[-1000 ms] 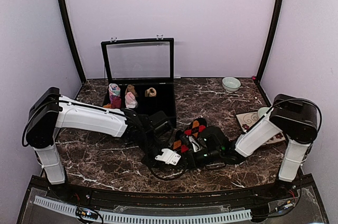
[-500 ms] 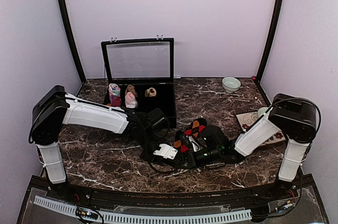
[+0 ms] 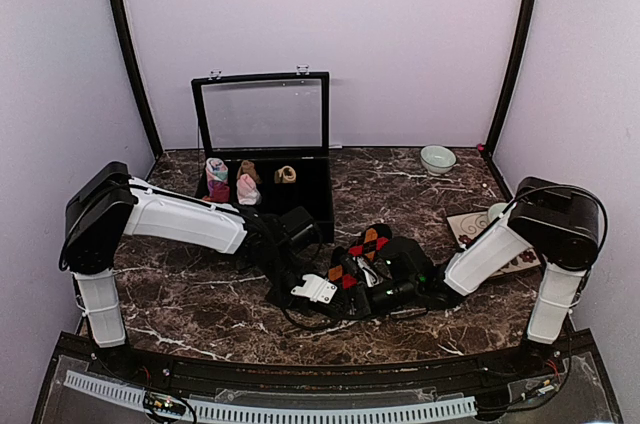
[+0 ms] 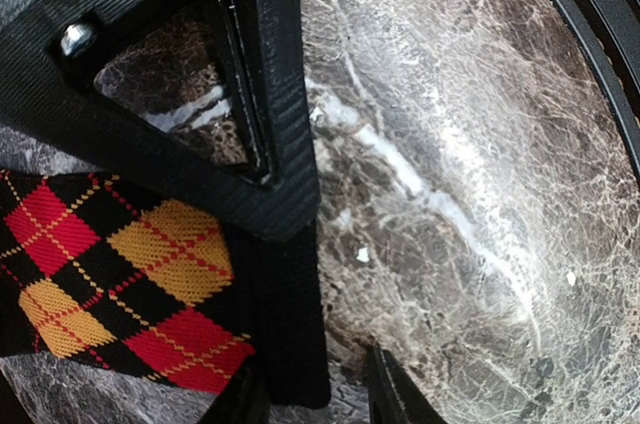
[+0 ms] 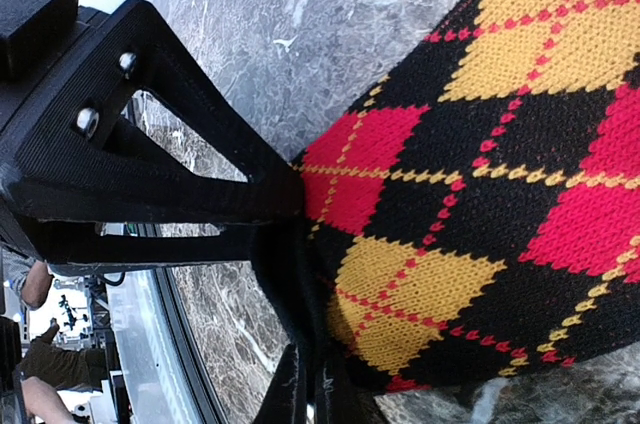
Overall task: Roll the socks
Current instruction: Roll the sock at the center of the board.
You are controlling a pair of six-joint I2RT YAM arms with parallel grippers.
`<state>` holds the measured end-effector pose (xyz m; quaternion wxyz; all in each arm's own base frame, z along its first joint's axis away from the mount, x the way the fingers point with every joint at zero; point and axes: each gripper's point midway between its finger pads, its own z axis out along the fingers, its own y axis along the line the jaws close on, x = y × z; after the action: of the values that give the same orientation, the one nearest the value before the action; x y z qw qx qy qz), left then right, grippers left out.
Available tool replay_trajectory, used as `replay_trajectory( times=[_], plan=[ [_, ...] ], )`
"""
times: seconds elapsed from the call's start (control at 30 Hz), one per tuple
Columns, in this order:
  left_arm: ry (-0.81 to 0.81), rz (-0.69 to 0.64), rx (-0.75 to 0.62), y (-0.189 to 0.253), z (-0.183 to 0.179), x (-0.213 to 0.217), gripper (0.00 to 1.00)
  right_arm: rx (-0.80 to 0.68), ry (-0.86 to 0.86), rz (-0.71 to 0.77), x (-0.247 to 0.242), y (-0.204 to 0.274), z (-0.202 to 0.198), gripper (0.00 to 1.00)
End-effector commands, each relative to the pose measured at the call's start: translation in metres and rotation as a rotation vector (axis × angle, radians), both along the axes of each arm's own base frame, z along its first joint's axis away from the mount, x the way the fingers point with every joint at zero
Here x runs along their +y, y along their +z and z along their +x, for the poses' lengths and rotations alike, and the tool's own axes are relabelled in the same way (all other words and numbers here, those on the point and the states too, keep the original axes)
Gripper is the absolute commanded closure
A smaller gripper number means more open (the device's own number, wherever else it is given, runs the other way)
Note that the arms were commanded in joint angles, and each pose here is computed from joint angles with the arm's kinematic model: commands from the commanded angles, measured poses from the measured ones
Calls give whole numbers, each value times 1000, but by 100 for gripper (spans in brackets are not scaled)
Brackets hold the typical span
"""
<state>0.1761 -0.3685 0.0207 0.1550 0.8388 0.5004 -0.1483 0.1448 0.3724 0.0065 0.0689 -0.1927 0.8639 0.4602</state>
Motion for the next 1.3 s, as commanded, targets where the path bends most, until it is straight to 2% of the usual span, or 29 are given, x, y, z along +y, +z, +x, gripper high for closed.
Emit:
replay_trajectory(
  times=[0.0,0.07,0.2,0.27,0.5,0.53,0.67,0.9,1.07,1.2,1.27],
  plan=[
    [-20,52,32,-16,-8,11,69,223,-13,-394,-80,-83,-46,100],
    [-21,60,26,-19,-8,12,74,221,-9,-384,-78,-81,-46,100],
    [-25,82,25,-27,-8,16,93,195,5,-374,-73,-74,-42,82],
    [-22,96,35,-31,-9,17,100,168,17,-350,-67,-66,-38,79],
    [14,144,212,-29,-18,22,100,-32,23,-334,-71,-45,-21,71],
    [15,156,238,-29,-20,23,100,-73,17,-339,-74,-42,-17,66],
    [16,220,340,-36,-31,32,100,-364,36,-362,-74,-17,-11,61],
    [19,283,460,-42,-42,32,100,-827,56,-378,-64,43,-10,61],
    [17,309,508,-45,-44,29,100,-1112,228,-359,-40,71,-39,60],
    [18,339,534,-49,-43,28,100,-1210,405,-407,-14,62,-60,61],
    [20,345,534,-51,-42,27,100,-1243,440,-402,-5,60,-64,61]
  ],
)
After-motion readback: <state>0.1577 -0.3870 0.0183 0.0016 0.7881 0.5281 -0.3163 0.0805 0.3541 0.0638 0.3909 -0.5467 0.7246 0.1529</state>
